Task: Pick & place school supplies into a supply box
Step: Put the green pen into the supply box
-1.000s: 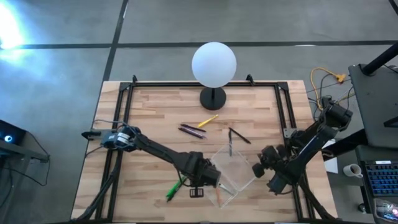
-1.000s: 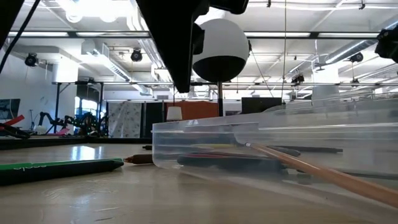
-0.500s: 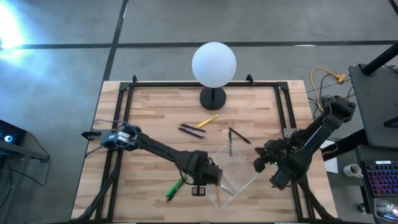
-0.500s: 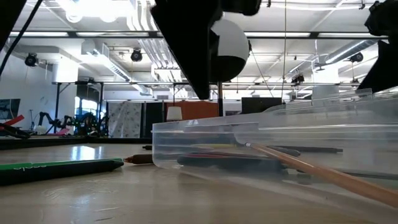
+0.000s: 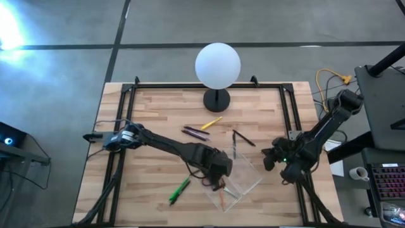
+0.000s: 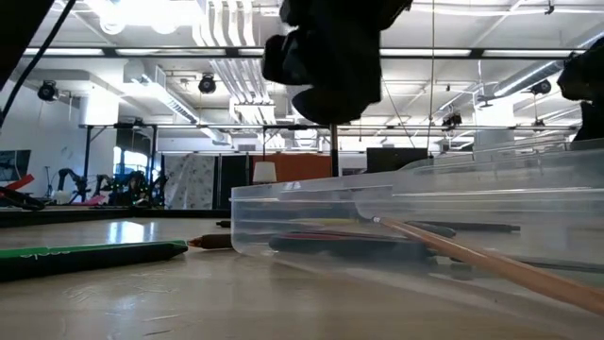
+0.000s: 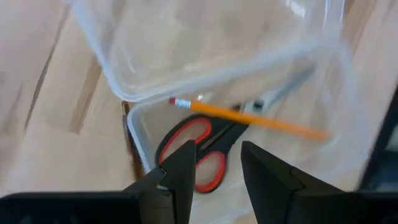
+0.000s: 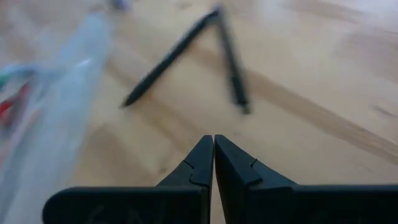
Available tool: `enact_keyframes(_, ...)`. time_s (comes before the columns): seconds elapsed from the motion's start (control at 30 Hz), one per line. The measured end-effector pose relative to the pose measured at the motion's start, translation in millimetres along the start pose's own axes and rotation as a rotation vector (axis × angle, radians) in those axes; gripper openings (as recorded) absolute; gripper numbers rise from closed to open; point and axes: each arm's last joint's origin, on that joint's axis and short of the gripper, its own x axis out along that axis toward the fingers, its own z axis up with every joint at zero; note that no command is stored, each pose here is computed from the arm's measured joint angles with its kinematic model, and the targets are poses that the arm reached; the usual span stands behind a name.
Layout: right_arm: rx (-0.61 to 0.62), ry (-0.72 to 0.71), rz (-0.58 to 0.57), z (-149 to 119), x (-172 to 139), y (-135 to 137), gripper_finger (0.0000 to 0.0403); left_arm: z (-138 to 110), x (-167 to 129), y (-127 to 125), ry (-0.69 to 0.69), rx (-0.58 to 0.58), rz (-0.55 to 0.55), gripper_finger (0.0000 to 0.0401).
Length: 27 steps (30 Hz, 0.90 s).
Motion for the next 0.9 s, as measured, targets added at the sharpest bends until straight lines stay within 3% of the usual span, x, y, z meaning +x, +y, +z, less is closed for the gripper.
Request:
enact_keyframes(0.17, -0.089, 0.011, 0.083, 6.6, 1.3, -11.6, 0.0009, -0.4, -4.0, -8.6, 0.014, -0.336, -0.072, 0.0113)
enact_keyframes(0.27, -0.098, 0.043, 0.092, 10.3, 3.7, -22.6, 0.0009, -1.7, -5.0, -21.1, -0.019, -0.437, -0.141, 0.0111)
enact_keyframes(0.37, -0.117, 0.111, 0.104, 10.7, 7.2, -33.0, 0.0009, -5.0, -5.0, -35.2, -0.064, -0.471, -0.205, 0.0104)
enact_keyframes(0.7, -0.142, 0.151, 0.145, 11.3, 10.0, -43.1, 0.0009, -27.4, 18.2, -51.9, -0.047, -0.481, -0.147, 0.0046)
enact_keyframes(0.9, -0.162, 0.162, 0.154, 12.7, 7.9, -41.0, 0.0009, -33.7, 25.4, -45.4, -0.058, -0.476, -0.027, 0.0036)
